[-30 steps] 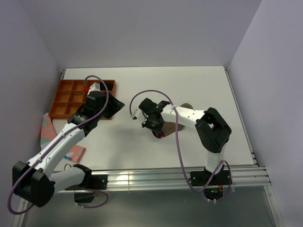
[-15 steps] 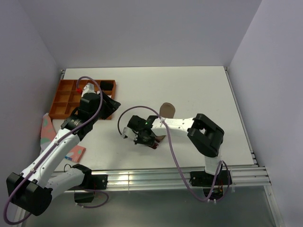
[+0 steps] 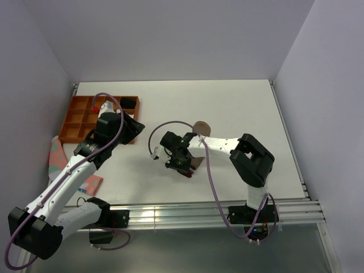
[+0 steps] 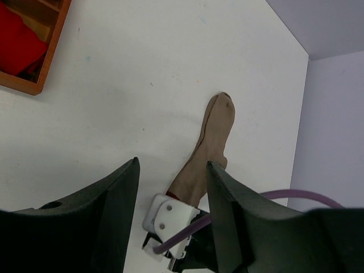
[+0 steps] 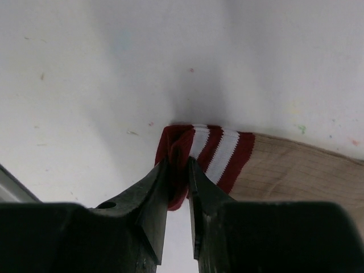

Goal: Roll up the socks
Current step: Adjust the sock at the center of the board.

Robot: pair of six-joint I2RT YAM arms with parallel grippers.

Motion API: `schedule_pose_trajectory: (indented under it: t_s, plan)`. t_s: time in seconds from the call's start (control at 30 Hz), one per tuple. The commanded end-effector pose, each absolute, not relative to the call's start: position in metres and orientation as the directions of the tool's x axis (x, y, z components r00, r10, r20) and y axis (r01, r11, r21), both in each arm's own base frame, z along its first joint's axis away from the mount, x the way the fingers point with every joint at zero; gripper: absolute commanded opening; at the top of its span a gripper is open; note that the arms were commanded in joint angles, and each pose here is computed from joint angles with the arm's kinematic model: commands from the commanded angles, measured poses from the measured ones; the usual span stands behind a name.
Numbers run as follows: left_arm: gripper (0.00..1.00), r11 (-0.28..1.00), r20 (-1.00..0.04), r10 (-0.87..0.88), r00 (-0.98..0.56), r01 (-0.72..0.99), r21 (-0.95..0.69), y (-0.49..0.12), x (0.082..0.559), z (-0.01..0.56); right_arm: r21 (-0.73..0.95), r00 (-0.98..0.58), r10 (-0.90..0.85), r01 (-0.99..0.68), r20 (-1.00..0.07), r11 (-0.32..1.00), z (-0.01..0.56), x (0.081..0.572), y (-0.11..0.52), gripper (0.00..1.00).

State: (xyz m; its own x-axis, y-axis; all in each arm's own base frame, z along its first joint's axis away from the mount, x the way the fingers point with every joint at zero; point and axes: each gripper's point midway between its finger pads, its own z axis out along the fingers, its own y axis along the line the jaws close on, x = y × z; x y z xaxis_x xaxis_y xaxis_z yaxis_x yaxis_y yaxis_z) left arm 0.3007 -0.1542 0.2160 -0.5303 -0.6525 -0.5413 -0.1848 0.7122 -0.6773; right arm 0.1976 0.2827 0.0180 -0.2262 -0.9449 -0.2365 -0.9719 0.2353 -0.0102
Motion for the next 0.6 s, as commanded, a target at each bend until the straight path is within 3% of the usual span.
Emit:
schedule_pose_trajectory:
  t_s: [0.0,0.2,0.4,0.57]
  plan:
    - [0.56,0.718,-0.557,-0.641,-0.528,-0.158,-0.677,-0.155,0.303,0.220,0.061,-0.280,-0.904,-0.959,-0.322,0.276,0.051,0.207,0.293,0.27]
    - [0.56,0.714,-0.546,-0.639,-0.542,-0.151,-0.684,-0.159,0.304,0.217,0.164,-0.338,-0.875,-0.940,-0.347,0.298,0.066,0.205,0.304,0.29]
    - [0.56,0.720,-0.546,-0.629,-0.553,-0.149,-0.678,-0.160,0.302,0.213,0.125,-0.348,-0.878,-0.938,-0.330,0.325,0.065,0.211,0.296,0.45]
    - [0.56,0.715,-0.543,-0.631,-0.554,-0.143,-0.685,-0.161,0.301,0.211,0.060,-0.346,-0.878,-0.936,-0.331,0.347,0.066,0.217,0.285,0.45]
